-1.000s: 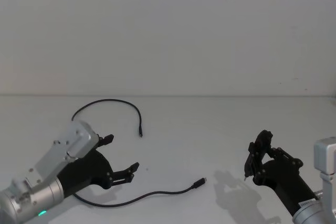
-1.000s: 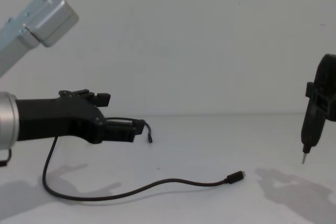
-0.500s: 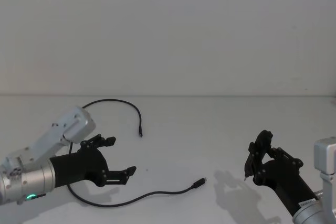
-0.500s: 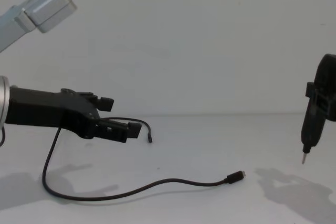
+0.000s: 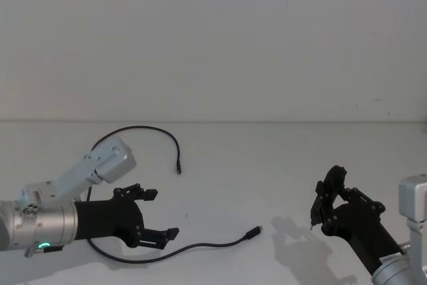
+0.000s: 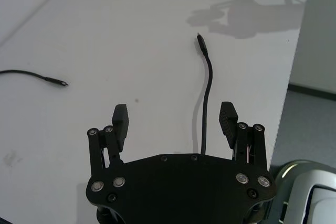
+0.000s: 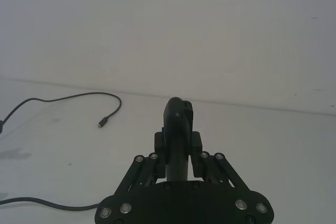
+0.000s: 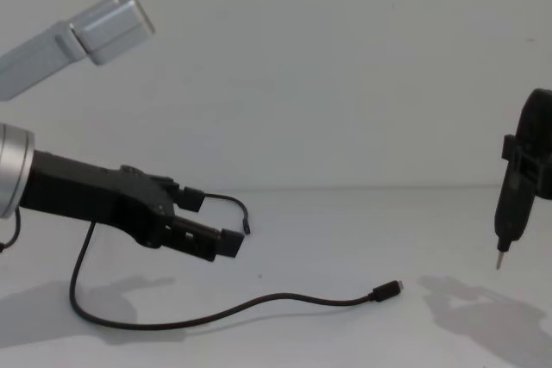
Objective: Pick up the data cable with the one hand.
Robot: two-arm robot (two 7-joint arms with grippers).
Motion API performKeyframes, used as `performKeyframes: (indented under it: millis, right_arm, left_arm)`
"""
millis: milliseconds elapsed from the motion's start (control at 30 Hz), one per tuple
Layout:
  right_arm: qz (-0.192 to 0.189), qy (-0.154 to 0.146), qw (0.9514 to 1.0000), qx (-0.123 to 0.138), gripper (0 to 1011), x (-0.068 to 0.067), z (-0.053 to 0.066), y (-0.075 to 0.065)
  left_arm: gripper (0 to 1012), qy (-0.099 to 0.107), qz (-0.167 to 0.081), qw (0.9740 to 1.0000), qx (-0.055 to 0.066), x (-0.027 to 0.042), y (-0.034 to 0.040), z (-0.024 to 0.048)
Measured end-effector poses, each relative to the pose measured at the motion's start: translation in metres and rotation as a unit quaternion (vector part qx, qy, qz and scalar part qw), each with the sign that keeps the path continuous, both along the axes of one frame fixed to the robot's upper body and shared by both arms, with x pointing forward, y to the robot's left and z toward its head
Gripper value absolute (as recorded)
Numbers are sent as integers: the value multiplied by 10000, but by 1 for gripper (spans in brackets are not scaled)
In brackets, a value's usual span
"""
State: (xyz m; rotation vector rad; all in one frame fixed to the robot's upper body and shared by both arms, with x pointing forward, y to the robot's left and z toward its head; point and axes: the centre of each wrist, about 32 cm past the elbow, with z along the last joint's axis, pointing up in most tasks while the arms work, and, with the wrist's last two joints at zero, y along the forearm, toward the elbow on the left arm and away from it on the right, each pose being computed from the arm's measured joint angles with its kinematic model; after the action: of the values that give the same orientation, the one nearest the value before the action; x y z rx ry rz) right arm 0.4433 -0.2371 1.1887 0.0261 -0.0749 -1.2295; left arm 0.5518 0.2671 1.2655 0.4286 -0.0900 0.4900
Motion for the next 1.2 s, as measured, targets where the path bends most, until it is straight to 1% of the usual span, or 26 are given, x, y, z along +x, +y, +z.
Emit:
performKeyframes:
  millis: [100, 200, 300, 433, 733, 833, 1033, 1133, 1200]
  right_arm:
    - [0, 0, 10000, 0, 263, 0, 0, 0]
    - [0, 0, 10000, 0, 263, 0, 0, 0]
    - [0, 0, 10000, 0, 263, 0, 0, 0]
    - [0, 0, 10000, 0, 263, 0, 0, 0]
    - [0, 1, 10000, 0, 263, 0, 0, 0]
    - [0, 1, 10000, 0, 263, 0, 0, 0]
    - [0, 0, 10000, 0, 263, 0, 0, 0]
    - [0, 0, 10000, -1, 263, 0, 0, 0]
    - [0, 0, 10000, 0, 263, 0, 0, 0]
  left_arm:
    - [1001, 45, -12, 10000, 55, 19, -12, -9]
    - [1001, 93, -31, 9998, 143, 46, -36, -31]
    - [1001, 110, -37, 9997, 193, 60, -50, -48]
    - [1001, 141, -57, 9995, 266, 91, -92, -84]
    - [1001, 144, -88, 9993, 341, 141, -179, -138]
    - [1001, 139, -77, 9992, 353, 153, -201, -150]
    - [1001, 140, -26, 9992, 378, 184, -269, -199]
    - [1001, 142, -12, 9992, 380, 190, -284, -211]
    - [1001, 150, 8, 9992, 380, 199, -314, -233]
